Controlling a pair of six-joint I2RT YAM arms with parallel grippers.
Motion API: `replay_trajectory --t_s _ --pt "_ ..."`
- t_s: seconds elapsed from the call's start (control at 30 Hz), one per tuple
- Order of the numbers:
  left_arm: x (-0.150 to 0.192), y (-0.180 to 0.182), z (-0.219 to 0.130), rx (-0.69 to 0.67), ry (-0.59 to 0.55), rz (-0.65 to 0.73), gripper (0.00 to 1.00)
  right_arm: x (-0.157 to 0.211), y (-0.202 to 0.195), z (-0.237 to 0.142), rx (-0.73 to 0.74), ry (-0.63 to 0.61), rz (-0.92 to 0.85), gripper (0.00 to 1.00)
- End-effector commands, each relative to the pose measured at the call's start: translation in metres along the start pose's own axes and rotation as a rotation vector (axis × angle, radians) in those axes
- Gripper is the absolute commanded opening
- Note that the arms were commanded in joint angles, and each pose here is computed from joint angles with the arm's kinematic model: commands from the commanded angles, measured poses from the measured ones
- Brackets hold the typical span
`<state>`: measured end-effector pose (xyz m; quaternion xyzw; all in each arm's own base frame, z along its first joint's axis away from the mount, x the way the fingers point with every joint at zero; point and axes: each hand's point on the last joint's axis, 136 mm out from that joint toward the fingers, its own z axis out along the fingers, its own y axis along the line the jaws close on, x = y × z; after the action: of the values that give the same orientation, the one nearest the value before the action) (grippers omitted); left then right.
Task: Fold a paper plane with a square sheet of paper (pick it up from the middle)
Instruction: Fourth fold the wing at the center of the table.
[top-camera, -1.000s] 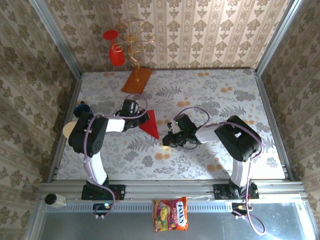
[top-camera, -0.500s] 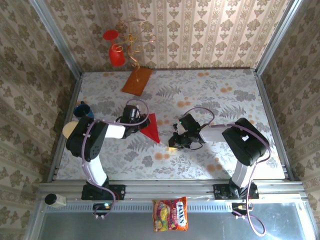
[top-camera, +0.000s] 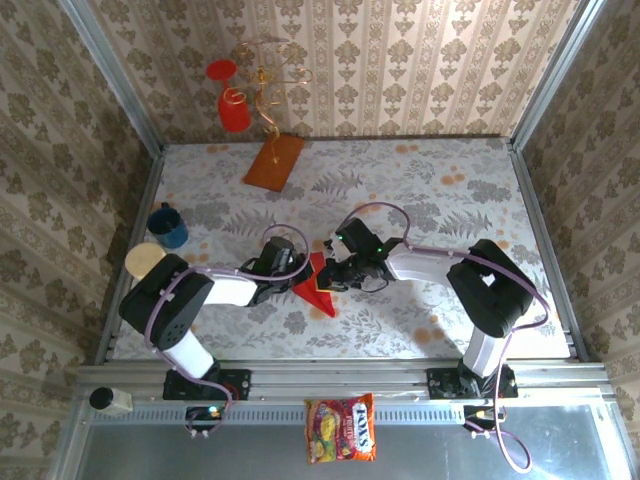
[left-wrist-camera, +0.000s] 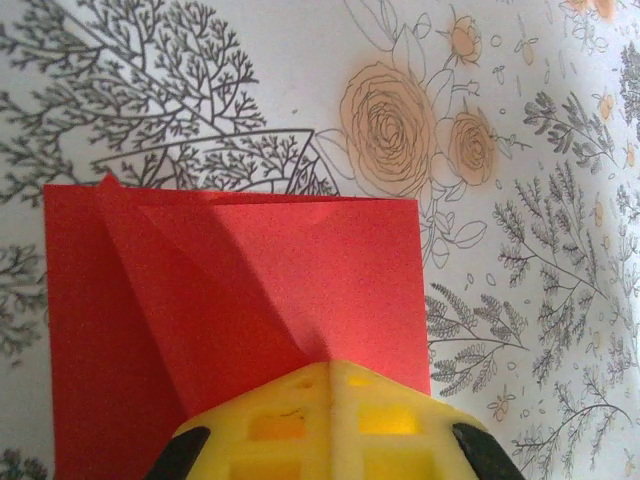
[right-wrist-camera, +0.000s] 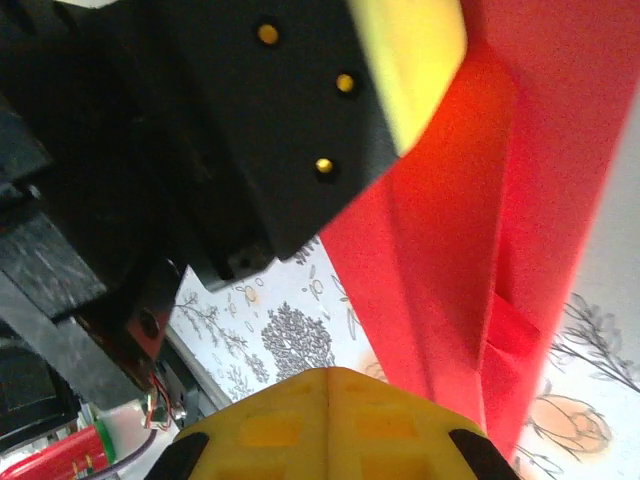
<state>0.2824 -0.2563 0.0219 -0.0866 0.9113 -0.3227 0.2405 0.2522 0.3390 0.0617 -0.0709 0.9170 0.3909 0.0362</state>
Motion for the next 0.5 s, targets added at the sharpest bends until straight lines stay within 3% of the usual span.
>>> replay_trajectory --t_s 0.0,0.47 --pt "0.021 0.032 -0.004 -0.127 0.053 -0.044 0.00 0.001 -0.017 0.016 0.051 0.032 0.044 0.00" --pt "0.010 0.022 -0.011 -0.121 0.036 -0.007 0.00 0.031 -0.075 0.031 0.215 0.106 0.083 0.00"
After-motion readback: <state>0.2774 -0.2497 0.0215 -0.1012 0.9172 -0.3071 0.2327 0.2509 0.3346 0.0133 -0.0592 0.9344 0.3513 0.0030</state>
